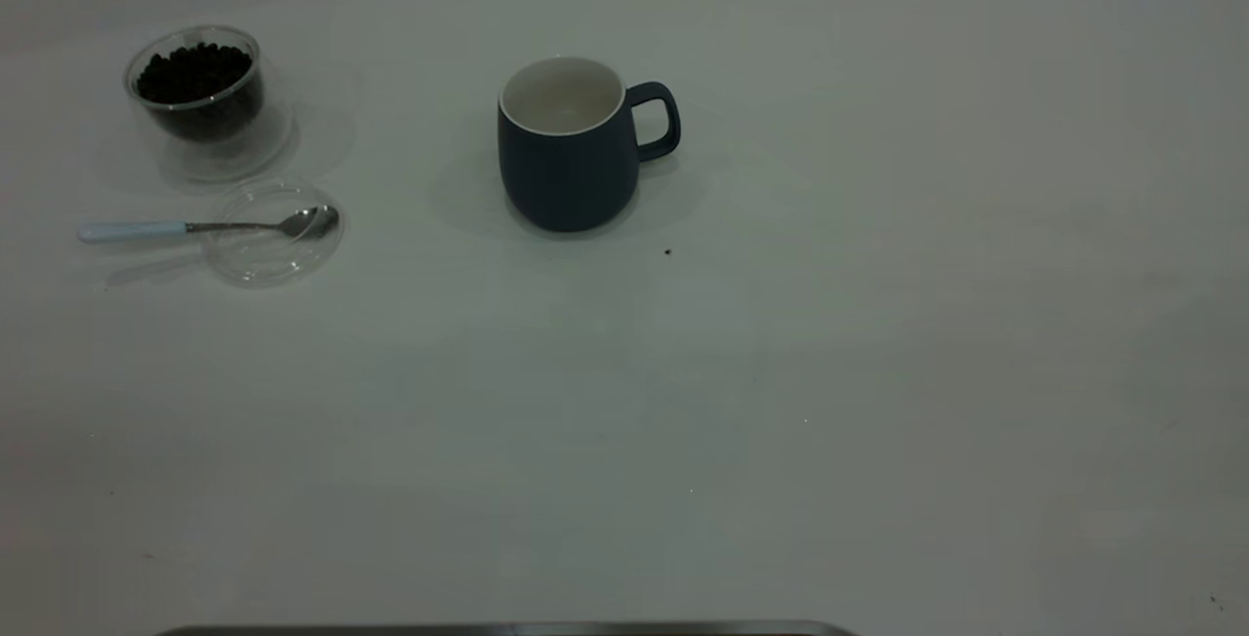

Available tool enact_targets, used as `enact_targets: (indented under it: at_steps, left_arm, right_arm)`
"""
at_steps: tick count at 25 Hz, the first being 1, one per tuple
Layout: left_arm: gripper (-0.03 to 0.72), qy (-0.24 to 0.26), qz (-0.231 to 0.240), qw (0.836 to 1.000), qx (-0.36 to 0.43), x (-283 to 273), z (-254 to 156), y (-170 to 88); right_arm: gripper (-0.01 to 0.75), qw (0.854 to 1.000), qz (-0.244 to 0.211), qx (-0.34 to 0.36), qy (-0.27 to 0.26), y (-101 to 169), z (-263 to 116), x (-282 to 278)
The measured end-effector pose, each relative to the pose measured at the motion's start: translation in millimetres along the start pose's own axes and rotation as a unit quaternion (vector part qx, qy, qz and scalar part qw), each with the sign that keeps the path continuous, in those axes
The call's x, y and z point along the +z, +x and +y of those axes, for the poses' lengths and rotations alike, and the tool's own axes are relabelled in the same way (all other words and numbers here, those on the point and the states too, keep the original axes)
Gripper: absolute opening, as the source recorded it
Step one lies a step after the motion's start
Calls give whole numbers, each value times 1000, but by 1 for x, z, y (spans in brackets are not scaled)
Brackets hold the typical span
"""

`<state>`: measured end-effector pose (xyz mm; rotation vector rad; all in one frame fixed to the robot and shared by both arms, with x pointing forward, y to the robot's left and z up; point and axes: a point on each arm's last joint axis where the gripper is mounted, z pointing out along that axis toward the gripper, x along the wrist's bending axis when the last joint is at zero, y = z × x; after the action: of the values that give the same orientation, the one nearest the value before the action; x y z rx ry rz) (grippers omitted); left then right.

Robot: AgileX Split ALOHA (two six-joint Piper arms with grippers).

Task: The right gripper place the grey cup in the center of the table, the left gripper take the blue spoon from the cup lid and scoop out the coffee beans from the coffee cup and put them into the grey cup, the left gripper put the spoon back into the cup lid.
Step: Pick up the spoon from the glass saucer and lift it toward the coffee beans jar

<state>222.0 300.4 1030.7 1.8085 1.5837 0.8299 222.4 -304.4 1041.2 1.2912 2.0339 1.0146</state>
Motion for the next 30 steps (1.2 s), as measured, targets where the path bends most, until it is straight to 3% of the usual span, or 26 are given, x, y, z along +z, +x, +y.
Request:
enact_targets:
  at_steps: [6,9,30]
  left_arm:
    - [283,0,0,1000,-1,0,0,0]
    - [283,0,0,1000,-1,0,0,0]
    - [283,0,0,1000,-1,0,0,0]
  right_arm:
    - [453,993,-95,71,5,4,1,1]
    - [453,989,-121,89,6,5,1,1]
    - [453,988,-123,91,6,5,1,1]
